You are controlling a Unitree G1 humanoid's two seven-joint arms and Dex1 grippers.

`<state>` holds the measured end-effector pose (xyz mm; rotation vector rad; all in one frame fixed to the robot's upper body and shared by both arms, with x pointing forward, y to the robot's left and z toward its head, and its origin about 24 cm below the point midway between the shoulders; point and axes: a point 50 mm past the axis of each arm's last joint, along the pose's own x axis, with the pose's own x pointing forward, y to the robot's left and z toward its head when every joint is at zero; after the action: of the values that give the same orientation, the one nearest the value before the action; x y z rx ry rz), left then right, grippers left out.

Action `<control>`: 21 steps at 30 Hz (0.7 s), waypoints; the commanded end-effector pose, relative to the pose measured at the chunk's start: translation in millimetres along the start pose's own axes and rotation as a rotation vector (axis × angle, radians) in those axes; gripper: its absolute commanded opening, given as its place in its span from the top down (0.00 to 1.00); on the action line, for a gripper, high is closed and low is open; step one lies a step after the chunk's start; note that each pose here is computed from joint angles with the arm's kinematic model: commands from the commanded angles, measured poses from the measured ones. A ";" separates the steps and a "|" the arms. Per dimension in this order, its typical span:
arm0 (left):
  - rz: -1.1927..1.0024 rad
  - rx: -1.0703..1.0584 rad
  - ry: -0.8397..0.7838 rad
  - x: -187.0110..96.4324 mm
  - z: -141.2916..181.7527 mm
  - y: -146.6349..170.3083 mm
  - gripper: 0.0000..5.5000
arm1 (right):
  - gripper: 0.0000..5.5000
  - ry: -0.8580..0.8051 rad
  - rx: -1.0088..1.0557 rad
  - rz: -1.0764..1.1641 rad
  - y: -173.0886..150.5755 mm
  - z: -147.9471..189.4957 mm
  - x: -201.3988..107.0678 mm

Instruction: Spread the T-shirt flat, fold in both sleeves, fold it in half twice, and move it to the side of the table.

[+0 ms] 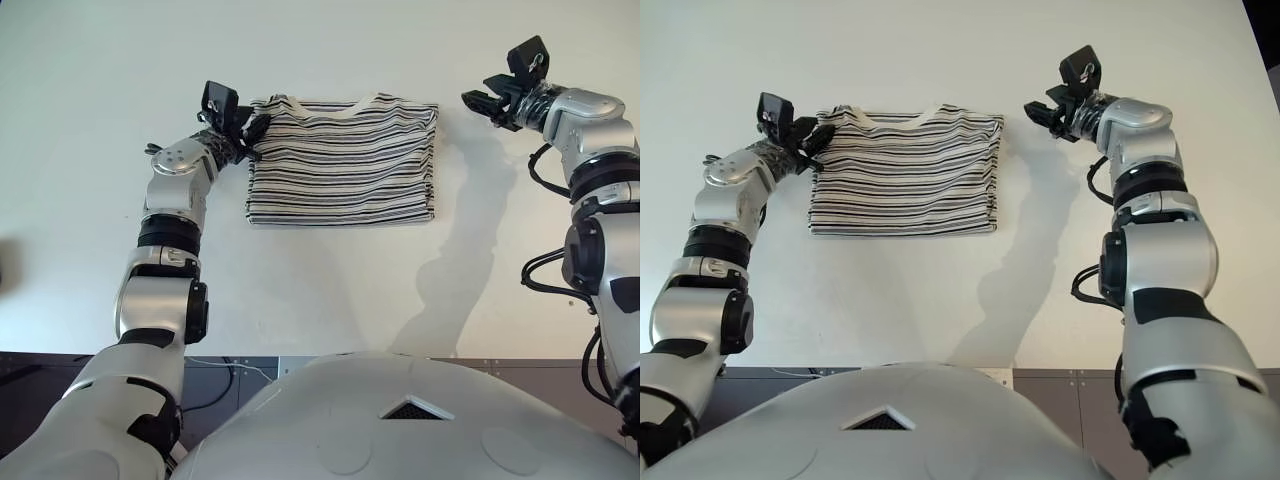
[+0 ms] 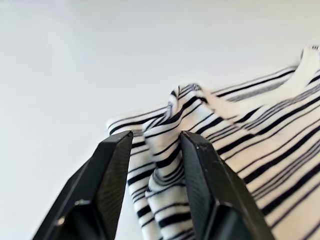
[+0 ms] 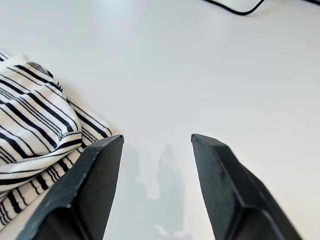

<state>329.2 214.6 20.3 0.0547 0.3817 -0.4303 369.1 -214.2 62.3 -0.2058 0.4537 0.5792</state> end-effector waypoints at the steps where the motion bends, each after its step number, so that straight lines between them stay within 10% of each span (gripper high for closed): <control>1: 0.008 -0.002 -0.042 8.9 11.6 -6.4 0.68 | 0.52 -0.113 -0.123 0.105 20.3 21.0 10.8; 12: 0.095 0.550 -0.183 19.9 60.5 -11.8 0.68 | 0.52 0.154 -0.784 0.294 53.7 -36.4 15.9; 16: -0.120 0.960 -0.399 12.6 90.9 -65.2 0.68 | 0.52 0.268 -0.840 0.248 34.5 -56.4 1.0; 21: -0.444 1.054 -0.439 -25.9 54.1 -138.9 0.68 | 0.52 0.475 -0.883 0.453 19.1 -66.1 -23.1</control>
<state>293.8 99.0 96.1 0.9044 -0.3570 -0.9326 349.1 -195.4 47.5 -1.0539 0.3533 1.0072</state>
